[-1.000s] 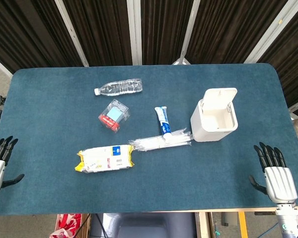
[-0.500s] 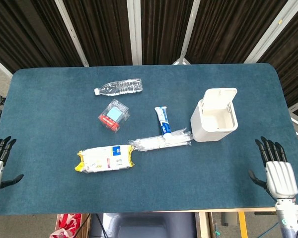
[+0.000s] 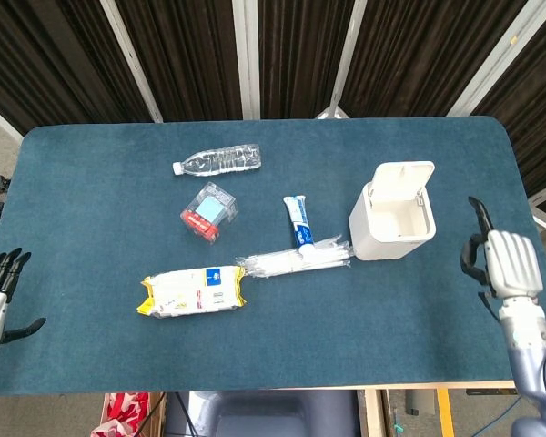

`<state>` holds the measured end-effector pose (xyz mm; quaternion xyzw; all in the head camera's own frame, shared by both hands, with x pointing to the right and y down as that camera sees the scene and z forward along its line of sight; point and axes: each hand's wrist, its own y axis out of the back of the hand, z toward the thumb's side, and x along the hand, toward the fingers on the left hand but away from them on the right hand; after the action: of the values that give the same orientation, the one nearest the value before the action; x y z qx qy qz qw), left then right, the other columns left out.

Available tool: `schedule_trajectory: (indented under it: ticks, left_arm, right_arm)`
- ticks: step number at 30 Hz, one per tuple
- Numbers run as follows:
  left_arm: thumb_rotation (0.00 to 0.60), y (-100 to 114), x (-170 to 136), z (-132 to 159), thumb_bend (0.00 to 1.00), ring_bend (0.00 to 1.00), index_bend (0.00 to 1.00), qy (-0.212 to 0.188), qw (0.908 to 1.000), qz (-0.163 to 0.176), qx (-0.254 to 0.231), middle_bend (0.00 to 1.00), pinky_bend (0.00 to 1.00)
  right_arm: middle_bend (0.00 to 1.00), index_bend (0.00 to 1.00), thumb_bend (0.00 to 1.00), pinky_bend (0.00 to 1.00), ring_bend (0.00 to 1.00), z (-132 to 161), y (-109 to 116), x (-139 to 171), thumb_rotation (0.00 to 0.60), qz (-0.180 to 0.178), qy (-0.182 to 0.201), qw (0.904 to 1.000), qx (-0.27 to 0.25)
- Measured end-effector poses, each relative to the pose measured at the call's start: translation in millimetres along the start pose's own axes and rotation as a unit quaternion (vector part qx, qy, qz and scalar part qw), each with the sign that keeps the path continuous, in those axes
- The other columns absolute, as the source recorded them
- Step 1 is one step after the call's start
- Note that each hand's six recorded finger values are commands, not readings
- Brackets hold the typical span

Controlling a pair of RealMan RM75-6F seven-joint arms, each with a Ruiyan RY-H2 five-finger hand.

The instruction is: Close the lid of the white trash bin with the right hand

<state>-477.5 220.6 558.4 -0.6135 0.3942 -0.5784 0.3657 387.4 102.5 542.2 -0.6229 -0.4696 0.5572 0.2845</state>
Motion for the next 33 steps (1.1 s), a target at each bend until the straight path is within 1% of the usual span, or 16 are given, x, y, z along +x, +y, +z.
schedule_trajectory:
  ticks: [3,7,13,16,22,27,30,33]
  left_arm:
    - [0.600,0,1,0,0.00,0.00,0.00,0.001,1.0000,-0.001,-0.004,0.00,0.00]
    - [0.600,-1,3,0,0.00,0.00,0.00,0.001,0.9999,-0.006,-0.010,0.00,0.00]
    - [0.600,-2,4,-1,0.00,0.00,0.00,0.003,0.9998,-0.008,-0.015,0.00,0.00]
    - [0.600,-1,5,-2,0.00,0.00,0.00,0.005,0.9998,-0.007,-0.017,0.00,0.00]
    - [0.600,0,6,-3,0.00,0.00,0.00,0.007,0.9998,-0.007,-0.019,0.00,0.00]
    - [0.600,0,6,-4,0.00,0.00,0.00,0.008,0.9997,-0.007,-0.021,0.00,0.00]
    - [0.600,1,6,-5,0.00,0.00,0.00,0.009,0.9997,-0.006,-0.022,0.00,0.00]
    - [0.600,1,6,-6,0.00,0.00,0.00,0.010,0.9997,-0.006,-0.023,0.00,0.00]
  right_arm:
    - [0.76,0.00,0.74,0.82,0.91,10,7,-18,0.600,0.013,-0.008,0.9999,-0.007]
    - [0.77,0.00,0.74,0.82,0.92,26,14,-42,0.600,0.034,-0.019,0.9990,-0.024]
    - [0.77,0.00,0.75,0.82,0.92,47,17,-70,0.600,0.065,-0.032,0.9960,-0.054]
    - [0.77,0.00,0.76,0.82,0.92,60,18,-82,0.600,0.073,-0.032,0.9947,-0.065]
    - [0.77,0.00,0.76,0.82,0.92,76,14,-98,0.600,0.085,-0.032,0.9933,-0.072]
    - [0.77,0.01,0.76,0.82,0.92,82,10,-102,0.600,0.090,-0.036,0.9927,-0.072]
    - [0.77,0.05,0.76,0.82,0.92,81,8,-104,0.600,0.095,-0.043,0.9919,-0.073]
    - [0.77,0.16,0.78,0.82,0.92,79,5,-106,0.600,0.101,-0.051,0.9911,-0.071]
